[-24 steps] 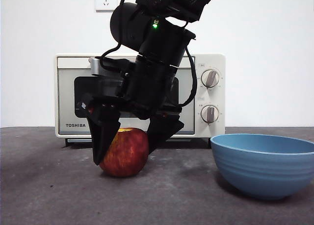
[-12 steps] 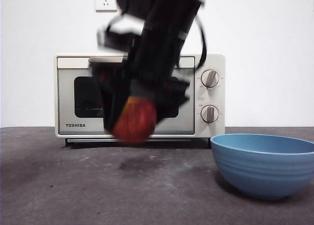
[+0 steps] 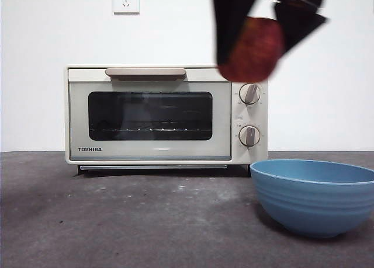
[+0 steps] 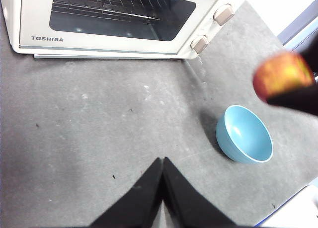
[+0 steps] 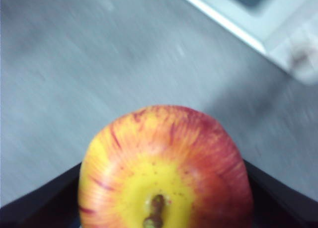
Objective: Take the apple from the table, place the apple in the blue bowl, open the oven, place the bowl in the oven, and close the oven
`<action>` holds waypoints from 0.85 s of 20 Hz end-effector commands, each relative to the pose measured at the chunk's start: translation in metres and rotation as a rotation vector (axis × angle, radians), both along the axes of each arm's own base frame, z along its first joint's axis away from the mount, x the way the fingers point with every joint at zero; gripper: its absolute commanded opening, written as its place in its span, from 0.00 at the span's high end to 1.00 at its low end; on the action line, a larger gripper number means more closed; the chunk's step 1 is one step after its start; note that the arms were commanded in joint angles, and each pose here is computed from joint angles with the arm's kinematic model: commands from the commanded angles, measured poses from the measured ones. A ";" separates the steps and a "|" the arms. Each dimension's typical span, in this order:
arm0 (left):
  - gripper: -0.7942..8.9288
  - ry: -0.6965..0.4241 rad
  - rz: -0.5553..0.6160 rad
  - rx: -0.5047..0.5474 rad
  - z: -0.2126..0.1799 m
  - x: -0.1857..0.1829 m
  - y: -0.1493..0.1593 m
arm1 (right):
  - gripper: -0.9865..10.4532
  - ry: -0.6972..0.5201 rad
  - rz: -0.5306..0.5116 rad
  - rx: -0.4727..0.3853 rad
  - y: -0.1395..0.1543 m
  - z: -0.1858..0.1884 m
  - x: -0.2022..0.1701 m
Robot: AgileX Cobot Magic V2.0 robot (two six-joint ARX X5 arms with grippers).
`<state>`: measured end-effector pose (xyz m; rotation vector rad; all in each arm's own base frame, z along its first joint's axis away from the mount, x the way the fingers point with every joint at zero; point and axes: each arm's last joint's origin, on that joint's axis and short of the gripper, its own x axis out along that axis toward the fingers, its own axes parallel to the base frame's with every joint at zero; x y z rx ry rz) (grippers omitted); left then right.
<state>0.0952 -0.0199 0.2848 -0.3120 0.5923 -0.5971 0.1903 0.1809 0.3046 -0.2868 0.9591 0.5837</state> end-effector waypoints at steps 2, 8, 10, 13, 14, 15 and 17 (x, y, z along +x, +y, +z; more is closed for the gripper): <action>0.91 -0.035 -0.009 0.006 0.006 0.000 0.000 | 0.58 0.021 -0.063 -0.027 -0.023 -0.027 -0.012; 0.91 -0.033 -0.009 0.005 0.006 0.000 0.000 | 0.58 0.061 -0.123 0.062 -0.041 -0.075 -0.012; 0.91 -0.032 -0.009 0.006 0.006 0.000 0.000 | 0.56 0.069 -0.135 0.069 -0.041 -0.088 -0.012; 0.91 -0.034 -0.009 0.005 0.006 0.000 0.000 | 0.55 0.056 -0.145 0.048 -0.042 -0.091 -0.011; 0.91 -0.034 -0.009 0.005 0.006 0.000 0.000 | 0.55 0.051 -0.148 0.049 -0.042 -0.091 -0.011; 0.91 -0.034 -0.009 0.005 0.006 0.000 0.000 | 0.54 0.054 -0.148 0.048 -0.042 -0.092 -0.010; 0.91 -0.033 -0.008 0.004 0.006 0.000 0.000 | 0.53 0.073 -0.149 0.033 -0.040 -0.098 -0.008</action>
